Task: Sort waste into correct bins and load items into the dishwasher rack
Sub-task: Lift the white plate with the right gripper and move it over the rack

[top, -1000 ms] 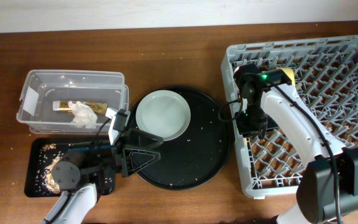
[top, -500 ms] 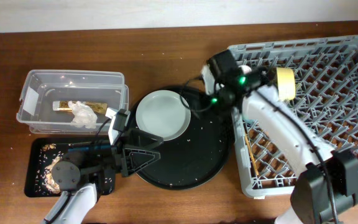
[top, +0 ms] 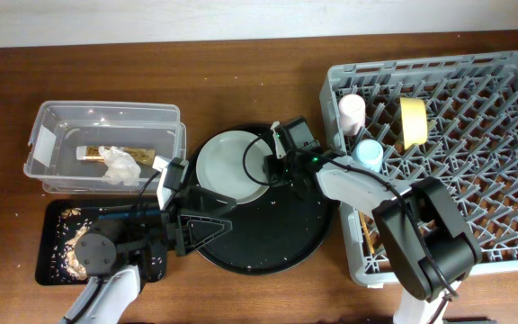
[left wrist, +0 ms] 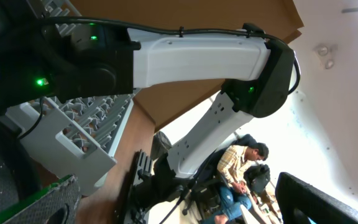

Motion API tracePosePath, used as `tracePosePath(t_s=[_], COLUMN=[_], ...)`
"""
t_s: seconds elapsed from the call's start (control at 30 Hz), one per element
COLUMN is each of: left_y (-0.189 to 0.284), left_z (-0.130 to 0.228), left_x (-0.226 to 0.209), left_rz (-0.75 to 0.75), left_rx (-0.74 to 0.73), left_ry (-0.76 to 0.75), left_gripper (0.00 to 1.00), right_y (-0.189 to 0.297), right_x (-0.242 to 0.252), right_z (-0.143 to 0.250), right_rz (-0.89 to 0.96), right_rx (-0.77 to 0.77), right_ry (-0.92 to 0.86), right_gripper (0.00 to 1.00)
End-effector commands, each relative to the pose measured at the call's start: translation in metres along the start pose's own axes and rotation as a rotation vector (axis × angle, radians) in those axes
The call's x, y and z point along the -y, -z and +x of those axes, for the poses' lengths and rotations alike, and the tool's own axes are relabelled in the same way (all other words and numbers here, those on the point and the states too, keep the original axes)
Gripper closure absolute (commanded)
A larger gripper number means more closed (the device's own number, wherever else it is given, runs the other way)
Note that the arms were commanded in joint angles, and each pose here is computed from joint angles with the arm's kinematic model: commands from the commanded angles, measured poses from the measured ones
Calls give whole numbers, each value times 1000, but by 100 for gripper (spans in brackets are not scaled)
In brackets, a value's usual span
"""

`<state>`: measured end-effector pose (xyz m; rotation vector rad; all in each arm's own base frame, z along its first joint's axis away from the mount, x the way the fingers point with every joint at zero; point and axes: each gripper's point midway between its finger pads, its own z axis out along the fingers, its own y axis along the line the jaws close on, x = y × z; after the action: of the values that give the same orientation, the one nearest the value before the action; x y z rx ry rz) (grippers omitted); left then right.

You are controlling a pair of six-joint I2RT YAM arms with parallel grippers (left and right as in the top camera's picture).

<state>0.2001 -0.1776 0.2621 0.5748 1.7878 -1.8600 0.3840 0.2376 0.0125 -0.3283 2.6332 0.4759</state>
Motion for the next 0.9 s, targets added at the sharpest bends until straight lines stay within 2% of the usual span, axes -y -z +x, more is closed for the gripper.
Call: tracePosePath(t_s=[0.0,0.13,0.4,0.53,0.6,0.63,0.67,0.77,0.83,0.87], left_y=[1,1,1,1,1,1,1,1,1,1], left_z=[-1,-1,-1,-1,-1,-1,-1,-1,-1,-1], left_x=[3,3,3,3,3,3,3,3,3,3], left_rz=[-2,-2,-2,-2,-2,-2,-2,-2,-2,-2], left_rx=[1,1,1,1,1,1,1,1,1,1], left_ry=[-42,-42,-42,-42,-42,-42,-42,-42,-42,-42], left_gripper=[1,1,1,1,1,1,1,1,0,1], right_y=[-4,-6,-6,-18,-18,-16,-8,42,103,153], right_x=[-6,-5,5,10,8,7,4,-12,-6,9], right_z=[4,6,-9,0,0,-2,-9,-49,-77,-87], right_rz=[-23,-17,46,54,46,44,36,19,125,271], right_rx=[-16,-21,44,19,17,22,44,162,274,346], right_ry=[-1,-1,5,2,-36,-55,-54,-30,18,97], right_gripper=[73,77,73,74,90,91,96,96,96,96])
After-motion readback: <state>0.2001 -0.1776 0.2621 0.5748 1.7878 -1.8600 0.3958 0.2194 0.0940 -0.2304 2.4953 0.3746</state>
